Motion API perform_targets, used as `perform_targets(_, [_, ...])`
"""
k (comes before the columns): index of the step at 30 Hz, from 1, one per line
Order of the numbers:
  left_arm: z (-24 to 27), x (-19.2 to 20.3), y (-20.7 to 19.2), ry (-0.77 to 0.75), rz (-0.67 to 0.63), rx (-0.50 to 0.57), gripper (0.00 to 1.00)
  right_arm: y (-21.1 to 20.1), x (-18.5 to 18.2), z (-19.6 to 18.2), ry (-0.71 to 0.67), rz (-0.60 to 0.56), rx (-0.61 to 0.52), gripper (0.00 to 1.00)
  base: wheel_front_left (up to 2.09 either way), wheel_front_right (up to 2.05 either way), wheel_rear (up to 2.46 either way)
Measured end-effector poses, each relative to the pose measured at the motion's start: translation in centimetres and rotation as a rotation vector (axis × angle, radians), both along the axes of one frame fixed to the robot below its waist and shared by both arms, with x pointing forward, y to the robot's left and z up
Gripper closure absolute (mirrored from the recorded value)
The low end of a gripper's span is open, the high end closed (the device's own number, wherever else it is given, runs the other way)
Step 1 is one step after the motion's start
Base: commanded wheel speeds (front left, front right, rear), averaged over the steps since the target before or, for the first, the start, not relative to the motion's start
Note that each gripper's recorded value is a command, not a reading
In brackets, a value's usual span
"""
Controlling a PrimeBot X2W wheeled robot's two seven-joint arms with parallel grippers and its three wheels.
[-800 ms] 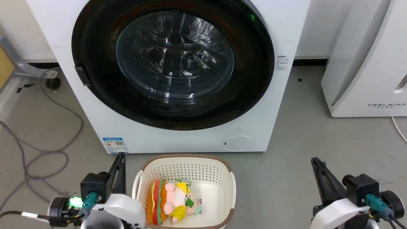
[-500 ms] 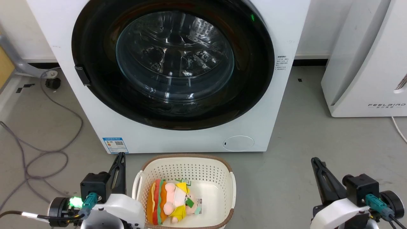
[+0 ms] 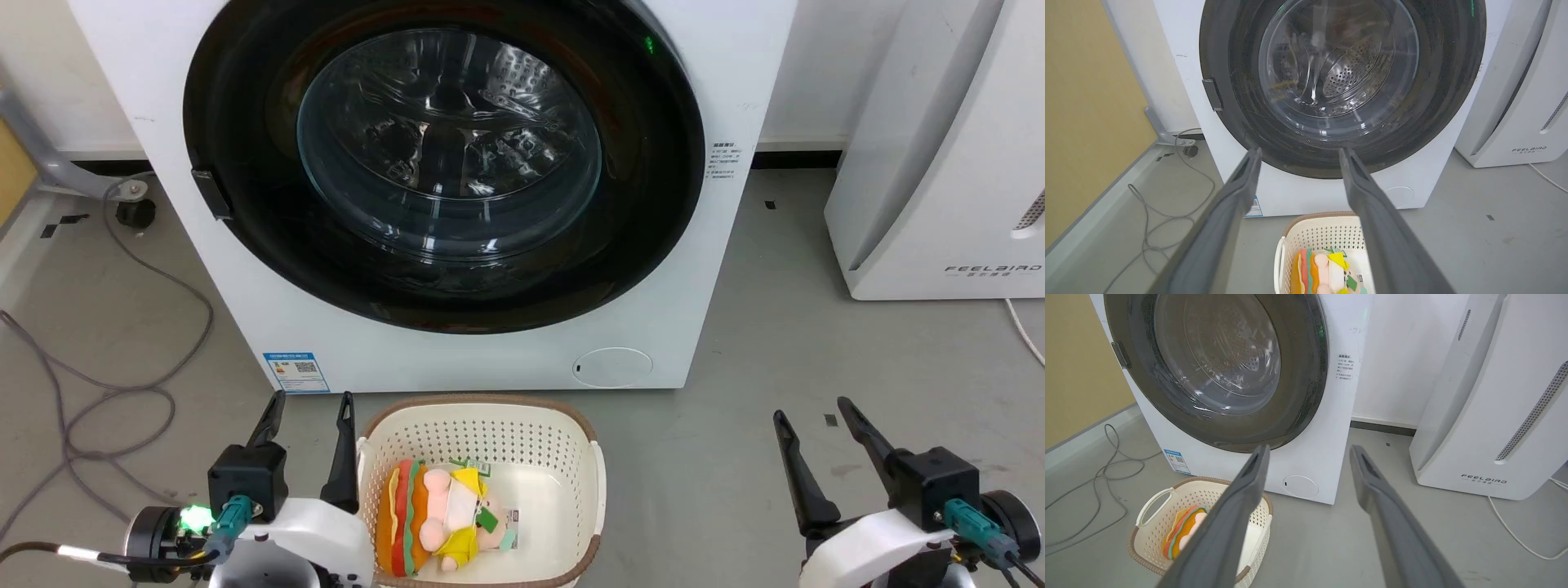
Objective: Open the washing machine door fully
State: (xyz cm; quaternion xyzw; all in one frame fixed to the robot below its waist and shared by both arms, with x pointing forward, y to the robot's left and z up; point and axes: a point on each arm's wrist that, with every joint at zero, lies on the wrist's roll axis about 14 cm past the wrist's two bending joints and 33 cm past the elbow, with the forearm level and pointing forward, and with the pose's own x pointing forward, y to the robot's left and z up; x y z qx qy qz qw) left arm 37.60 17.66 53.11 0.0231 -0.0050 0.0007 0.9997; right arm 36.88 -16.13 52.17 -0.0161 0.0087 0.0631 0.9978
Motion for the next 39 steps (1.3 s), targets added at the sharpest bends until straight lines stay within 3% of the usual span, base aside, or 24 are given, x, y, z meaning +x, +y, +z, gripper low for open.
perform_targets(25, [0.4,0.0,0.0,-0.042,0.019,-0.017,0.00,-1.0,0.2,1.2,-0.062,-0.032,0.138,0.00,0.00,0.00,0.00])
perform_targets(29, [0.4,0.0,0.1,-0.048,0.022,-0.017,0.00,-1.3,0.2,1.3,-0.069,-0.041,0.203,0.00,0.00,0.00,0.00])
perform_targets(31, [0.4,0.0,0.1,-0.049,0.022,-0.018,0.00,-1.4,0.2,1.3,-0.070,-0.042,0.233,0.58,0.00,0.00,0.00])
perform_targets(32, [0.4,0.0,0.1,-0.052,0.023,-0.020,0.00,-1.4,0.3,1.4,-0.073,-0.044,0.261,1.00,0.00,0.00,0.00])
perform_targets(39, [0.4,0.0,0.3,-0.060,0.034,-0.025,0.00,-1.8,0.4,1.4,-0.077,-0.059,0.439,1.00,0.00,0.00,0.00])
